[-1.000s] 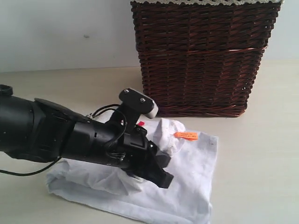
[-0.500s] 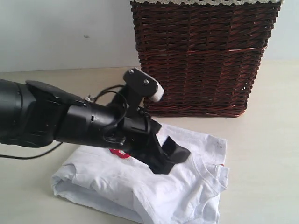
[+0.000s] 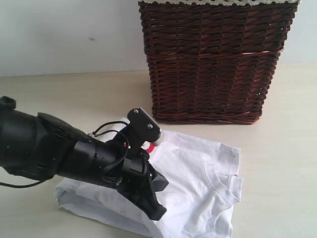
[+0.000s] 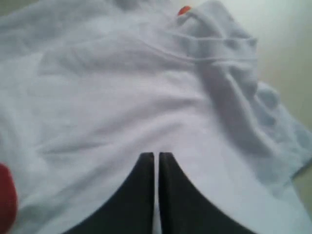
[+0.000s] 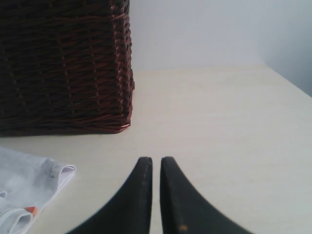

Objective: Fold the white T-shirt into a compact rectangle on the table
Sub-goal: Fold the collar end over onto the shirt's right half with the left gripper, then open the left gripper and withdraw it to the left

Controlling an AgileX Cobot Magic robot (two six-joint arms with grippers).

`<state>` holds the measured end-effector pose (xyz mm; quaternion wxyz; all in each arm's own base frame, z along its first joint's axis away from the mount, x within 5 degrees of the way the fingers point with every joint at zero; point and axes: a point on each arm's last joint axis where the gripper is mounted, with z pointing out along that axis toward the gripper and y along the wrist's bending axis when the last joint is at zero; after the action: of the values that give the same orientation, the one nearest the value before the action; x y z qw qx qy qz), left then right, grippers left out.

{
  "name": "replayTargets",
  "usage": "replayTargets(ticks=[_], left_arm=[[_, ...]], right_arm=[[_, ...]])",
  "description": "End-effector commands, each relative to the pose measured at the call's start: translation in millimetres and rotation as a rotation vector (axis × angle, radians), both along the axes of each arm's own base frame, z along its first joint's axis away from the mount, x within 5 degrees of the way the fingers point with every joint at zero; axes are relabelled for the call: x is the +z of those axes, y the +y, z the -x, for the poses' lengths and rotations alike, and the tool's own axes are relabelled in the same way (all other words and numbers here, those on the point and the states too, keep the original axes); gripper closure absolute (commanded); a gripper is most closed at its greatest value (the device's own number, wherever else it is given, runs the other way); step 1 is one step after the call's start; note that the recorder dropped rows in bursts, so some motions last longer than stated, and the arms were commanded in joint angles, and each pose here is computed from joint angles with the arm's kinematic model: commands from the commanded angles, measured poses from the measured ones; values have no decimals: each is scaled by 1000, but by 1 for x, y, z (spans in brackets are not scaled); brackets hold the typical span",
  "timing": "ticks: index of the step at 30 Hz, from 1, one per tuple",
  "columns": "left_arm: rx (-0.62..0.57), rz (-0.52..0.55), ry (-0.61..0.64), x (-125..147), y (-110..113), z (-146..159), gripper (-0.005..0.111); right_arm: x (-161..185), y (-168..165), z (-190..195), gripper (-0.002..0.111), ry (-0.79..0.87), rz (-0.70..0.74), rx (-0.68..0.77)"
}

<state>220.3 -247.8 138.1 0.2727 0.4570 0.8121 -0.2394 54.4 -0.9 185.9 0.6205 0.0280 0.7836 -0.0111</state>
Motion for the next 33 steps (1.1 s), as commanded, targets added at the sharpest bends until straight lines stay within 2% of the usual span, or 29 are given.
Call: replayTargets(ticks=[1,3,6,8,13,17,19,21,27,30,33], left_arm=[[75,-25,-24,-5,1,-18,107],[85,-14,1,-10,1,-23,107],[32,-39,47,-28,2,-22,107],[32,-50,112,-38,3,-17,107],[48,-22,249,-41,2,-7,107],[134,53,442,-37,-2,1,107],[126,120,522,-32,-7,5,107],[173,194,563,-27,-12,3,107],[246,286,470,-2,-19,-27,107],[416,334,402,22,1,-49,107],[634,311,227,45,38,-73,107]], right_arm=[[0,0,0,101,-12,0,2],[0,0,0,101,-12,2,2],[0,0,0,101,-12,2,2],[0,0,0,101,-12,2,2],[0,0,0,101,-12,0,2],[0,0,0,101,-12,2,2],[0,0,0,101,-12,2,2],[0,0,0,101,-12,2,2],[0,0,0,101,-12,0,2],[0,0,0,101,-12,0,2],[0,0,0,101,-12,0,2]])
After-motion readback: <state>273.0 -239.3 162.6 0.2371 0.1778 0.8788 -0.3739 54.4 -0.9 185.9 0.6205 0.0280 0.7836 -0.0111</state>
